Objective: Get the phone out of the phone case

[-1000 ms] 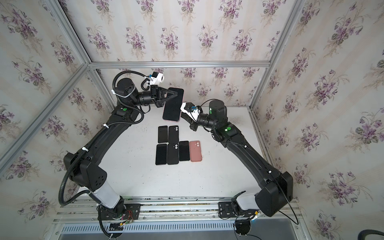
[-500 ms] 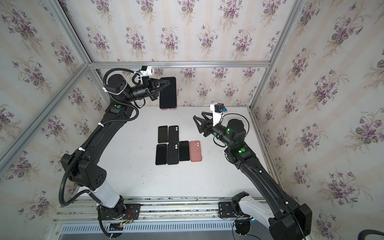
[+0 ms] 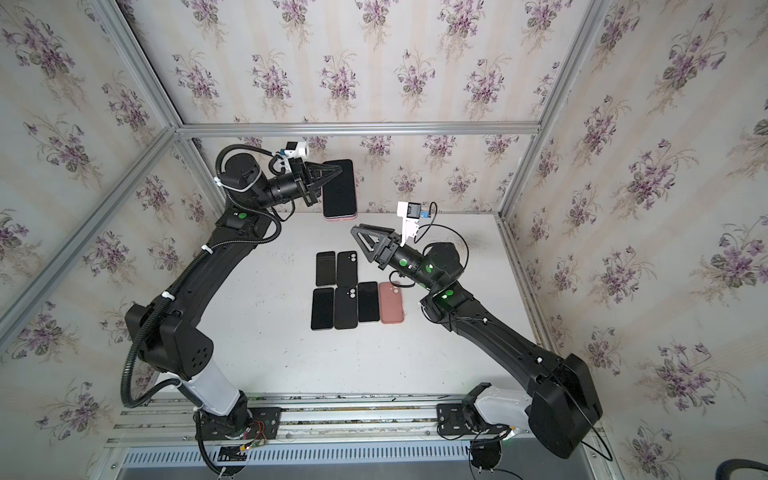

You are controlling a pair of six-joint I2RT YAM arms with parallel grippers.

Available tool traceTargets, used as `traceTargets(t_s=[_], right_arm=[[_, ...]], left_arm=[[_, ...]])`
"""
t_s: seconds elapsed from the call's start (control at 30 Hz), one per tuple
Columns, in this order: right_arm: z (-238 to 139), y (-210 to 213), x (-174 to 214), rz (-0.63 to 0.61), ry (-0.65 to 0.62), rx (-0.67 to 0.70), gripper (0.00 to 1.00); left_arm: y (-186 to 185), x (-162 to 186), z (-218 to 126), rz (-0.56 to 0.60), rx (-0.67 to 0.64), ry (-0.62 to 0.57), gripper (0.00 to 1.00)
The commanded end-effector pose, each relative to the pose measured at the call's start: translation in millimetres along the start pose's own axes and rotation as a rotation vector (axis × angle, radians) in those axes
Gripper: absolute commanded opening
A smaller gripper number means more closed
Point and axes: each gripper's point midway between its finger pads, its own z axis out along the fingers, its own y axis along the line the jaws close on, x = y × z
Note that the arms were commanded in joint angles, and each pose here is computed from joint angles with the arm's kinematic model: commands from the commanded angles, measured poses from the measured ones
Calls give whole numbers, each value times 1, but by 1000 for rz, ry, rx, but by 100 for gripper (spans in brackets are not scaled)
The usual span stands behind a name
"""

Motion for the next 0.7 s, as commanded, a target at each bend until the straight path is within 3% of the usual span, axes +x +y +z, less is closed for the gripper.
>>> traceTargets(t_s=[0.0,0.67], right_arm=[[4,22,-16,-11,-63,-74,53],[10,-1,-16,32,-113,-16,47]], left_arm=[[-14,1,-2,23,34,-3,0],[-22,17,-3,58,43,30,0]])
